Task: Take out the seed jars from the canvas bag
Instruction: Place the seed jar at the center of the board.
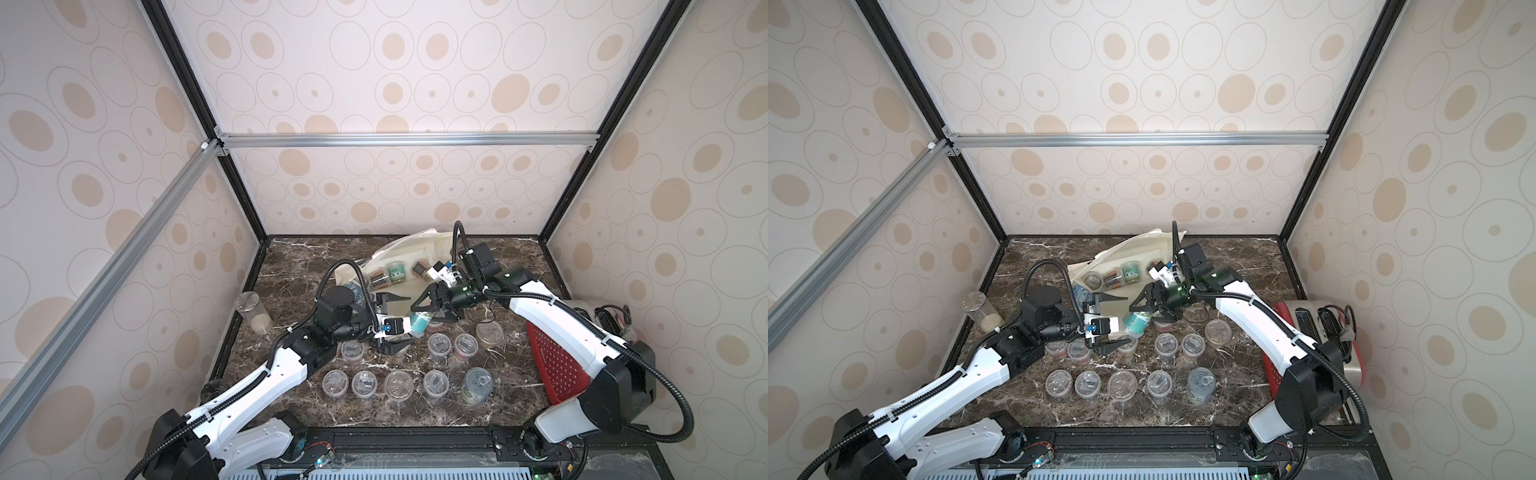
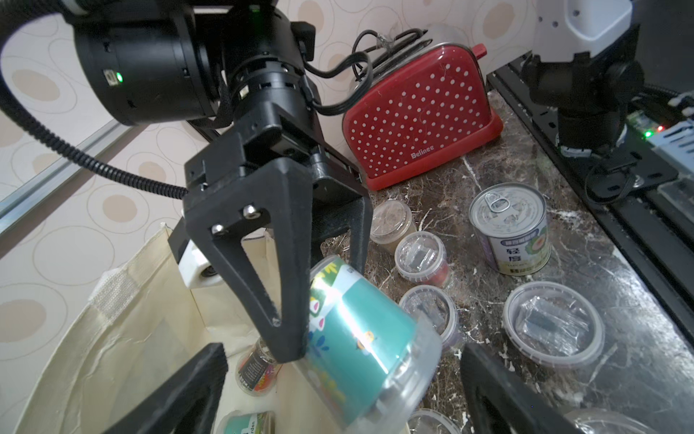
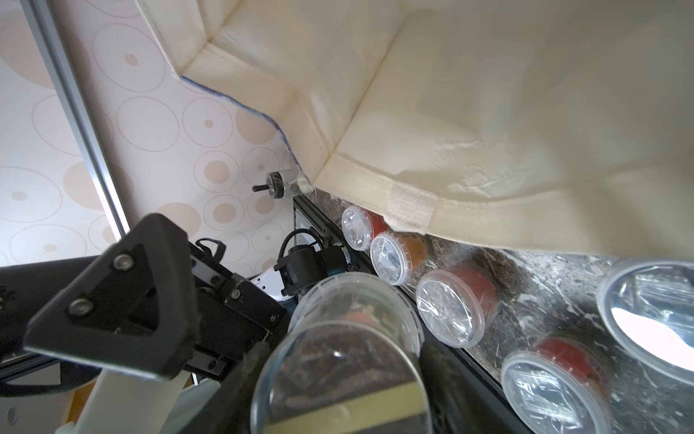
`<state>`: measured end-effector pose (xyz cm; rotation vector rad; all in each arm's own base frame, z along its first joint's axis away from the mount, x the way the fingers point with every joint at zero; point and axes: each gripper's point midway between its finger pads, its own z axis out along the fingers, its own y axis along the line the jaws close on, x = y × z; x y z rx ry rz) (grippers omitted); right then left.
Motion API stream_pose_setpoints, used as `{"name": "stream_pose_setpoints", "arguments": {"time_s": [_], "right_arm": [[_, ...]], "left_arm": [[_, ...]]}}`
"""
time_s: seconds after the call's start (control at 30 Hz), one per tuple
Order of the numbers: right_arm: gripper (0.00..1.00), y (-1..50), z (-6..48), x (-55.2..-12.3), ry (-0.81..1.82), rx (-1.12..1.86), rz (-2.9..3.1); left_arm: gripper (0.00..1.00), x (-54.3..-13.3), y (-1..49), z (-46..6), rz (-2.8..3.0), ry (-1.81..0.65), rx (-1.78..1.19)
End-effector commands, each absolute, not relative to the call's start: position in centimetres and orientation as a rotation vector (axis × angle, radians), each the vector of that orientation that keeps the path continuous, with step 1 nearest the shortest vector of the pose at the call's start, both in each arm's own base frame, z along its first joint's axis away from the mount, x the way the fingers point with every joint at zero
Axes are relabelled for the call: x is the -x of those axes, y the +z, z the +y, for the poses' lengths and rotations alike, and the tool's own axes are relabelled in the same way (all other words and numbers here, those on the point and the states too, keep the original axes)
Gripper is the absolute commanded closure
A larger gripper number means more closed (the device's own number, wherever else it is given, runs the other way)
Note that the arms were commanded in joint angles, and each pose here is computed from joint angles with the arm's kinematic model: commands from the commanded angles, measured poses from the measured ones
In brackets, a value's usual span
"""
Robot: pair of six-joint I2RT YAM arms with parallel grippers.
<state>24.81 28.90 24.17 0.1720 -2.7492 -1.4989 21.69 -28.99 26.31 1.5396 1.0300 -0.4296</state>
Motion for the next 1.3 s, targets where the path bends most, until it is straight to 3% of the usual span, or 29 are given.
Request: {"name": "stream_pose_setpoints", "arguments": {"time_s": [0.0, 0.47, 0.87, 1.1, 1.27], "right_arm": [[0.36, 24.8, 29.2, -23.4, -1.492, -0.274, -2.703], [0.37, 24.4, 30.7, -21.8, -1.418, -0.397, -2.655], [0.36, 24.0, 31.2, -21.5, -1.377, -0.423, -2.648], [0.28, 24.4, 31.1, -22.4, -1.393, -0.43, -2.722], [0.2, 25.7, 31.0, -23.1, -1.49, -0.436, -2.792]], "left_arm": [[0.02, -21.4, 26.6, -29.4, 0.883, -0.334, -1.667], [0.03, -21.2, 24.8, -31.2, 0.815, -0.435, -1.813], [0.23, -19.2, 23.5, -31.5, 0.792, -0.58, -1.862], [0.33, -19.4, 24.9, -31.8, 0.835, -0.618, -1.76], [0.33, -20.2, 26.3, -31.8, 0.919, -0.647, -1.6]]}}
